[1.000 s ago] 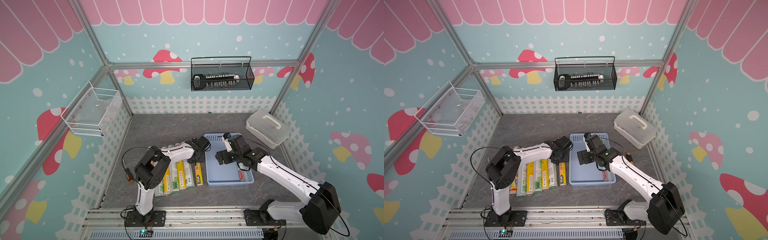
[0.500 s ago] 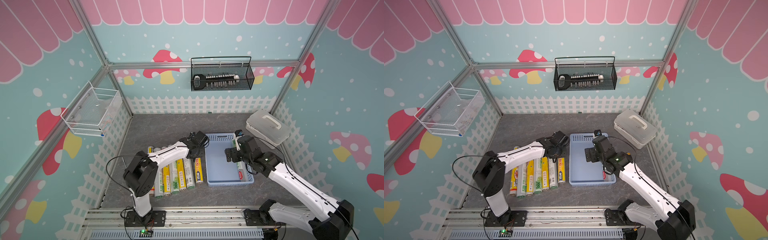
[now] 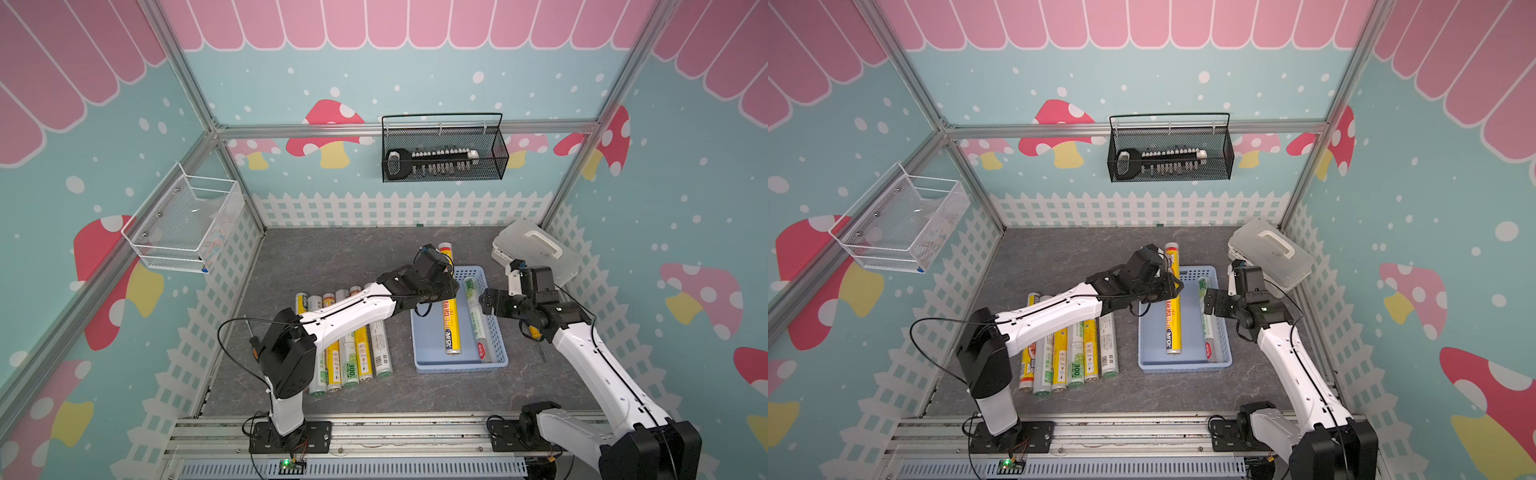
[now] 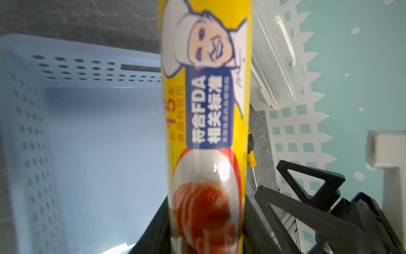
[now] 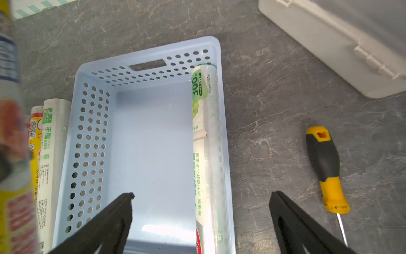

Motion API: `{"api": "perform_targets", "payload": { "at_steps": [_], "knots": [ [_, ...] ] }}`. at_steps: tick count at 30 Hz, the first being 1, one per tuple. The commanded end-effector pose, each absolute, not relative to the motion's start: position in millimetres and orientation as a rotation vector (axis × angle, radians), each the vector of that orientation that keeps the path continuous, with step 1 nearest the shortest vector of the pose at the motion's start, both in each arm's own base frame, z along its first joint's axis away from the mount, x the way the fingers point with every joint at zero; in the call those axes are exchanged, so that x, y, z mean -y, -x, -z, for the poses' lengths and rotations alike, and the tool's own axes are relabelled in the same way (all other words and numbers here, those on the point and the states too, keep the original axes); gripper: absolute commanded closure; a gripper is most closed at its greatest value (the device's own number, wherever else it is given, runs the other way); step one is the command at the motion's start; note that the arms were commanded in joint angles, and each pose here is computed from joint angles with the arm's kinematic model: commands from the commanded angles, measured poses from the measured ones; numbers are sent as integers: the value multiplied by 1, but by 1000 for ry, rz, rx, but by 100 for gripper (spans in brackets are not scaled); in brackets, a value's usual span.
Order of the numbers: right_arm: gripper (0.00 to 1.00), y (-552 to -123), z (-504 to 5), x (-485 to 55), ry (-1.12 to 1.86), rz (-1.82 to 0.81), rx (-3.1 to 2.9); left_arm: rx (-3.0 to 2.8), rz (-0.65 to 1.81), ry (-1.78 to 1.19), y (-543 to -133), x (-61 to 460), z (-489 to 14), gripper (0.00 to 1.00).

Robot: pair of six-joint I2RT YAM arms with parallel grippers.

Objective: Put the plastic wrap into the basket
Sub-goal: Pick up the plastic wrap from the center of the board, then place the plastic wrap in the basket.

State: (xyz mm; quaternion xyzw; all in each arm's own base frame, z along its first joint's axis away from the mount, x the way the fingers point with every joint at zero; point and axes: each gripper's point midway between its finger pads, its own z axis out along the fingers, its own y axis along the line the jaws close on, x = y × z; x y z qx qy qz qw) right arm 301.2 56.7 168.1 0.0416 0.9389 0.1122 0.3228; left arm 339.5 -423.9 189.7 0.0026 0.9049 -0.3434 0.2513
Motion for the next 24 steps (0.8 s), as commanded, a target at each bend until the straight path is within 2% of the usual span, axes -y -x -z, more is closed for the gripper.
{"api": "perform_targets", "payload": {
  "at_steps": [1, 11, 24],
  "knots": [
    [0, -293, -158, -57, -113, -352, -2499, -2457, 1051, 24, -341, 447, -194, 90],
    [0, -291, -141, -60, -118, -462, -2529, -2547, 1043, 41, -349, 472, -144, 89],
    [1, -281, -123, -52, -112, -398, -2557, -2637, 1020, 100, -352, 481, -98, 87]
  ]
}}
